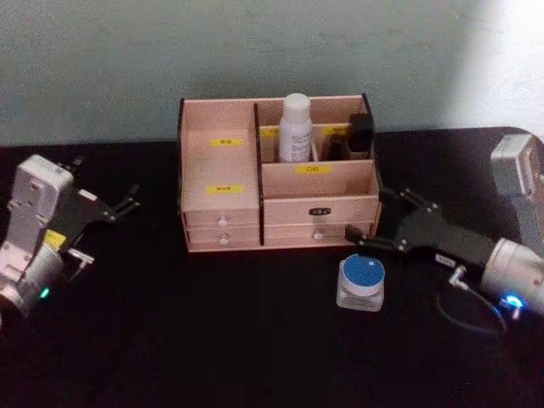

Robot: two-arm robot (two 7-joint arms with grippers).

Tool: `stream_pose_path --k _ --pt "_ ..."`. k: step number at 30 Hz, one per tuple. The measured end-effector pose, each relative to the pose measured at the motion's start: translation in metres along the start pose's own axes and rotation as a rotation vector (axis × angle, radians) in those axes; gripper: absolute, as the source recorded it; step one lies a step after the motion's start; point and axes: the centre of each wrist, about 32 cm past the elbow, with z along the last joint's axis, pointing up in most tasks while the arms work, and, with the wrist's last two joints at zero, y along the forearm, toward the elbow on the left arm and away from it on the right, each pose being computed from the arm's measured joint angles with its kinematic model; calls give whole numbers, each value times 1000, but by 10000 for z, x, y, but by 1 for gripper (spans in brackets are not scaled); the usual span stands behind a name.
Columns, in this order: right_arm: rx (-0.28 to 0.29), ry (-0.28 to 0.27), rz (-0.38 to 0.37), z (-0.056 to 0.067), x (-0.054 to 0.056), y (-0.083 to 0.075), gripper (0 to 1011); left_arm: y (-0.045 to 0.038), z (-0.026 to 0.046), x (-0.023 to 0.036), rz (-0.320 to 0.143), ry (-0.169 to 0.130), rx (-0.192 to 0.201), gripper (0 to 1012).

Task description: Pick up the facial cleanser and watermelon frost from the table and place them into the tiered storage box.

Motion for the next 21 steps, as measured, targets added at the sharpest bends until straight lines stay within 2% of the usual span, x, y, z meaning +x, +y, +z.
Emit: stream_pose_path --k 7,21 --pt "-48 3 -5 -116 -71 -96 1002 0 0 0 0 0 0 1001" --pt "-124 8 -12 -268 -116 -117 1002 0 0 0 0 0 0 1001"
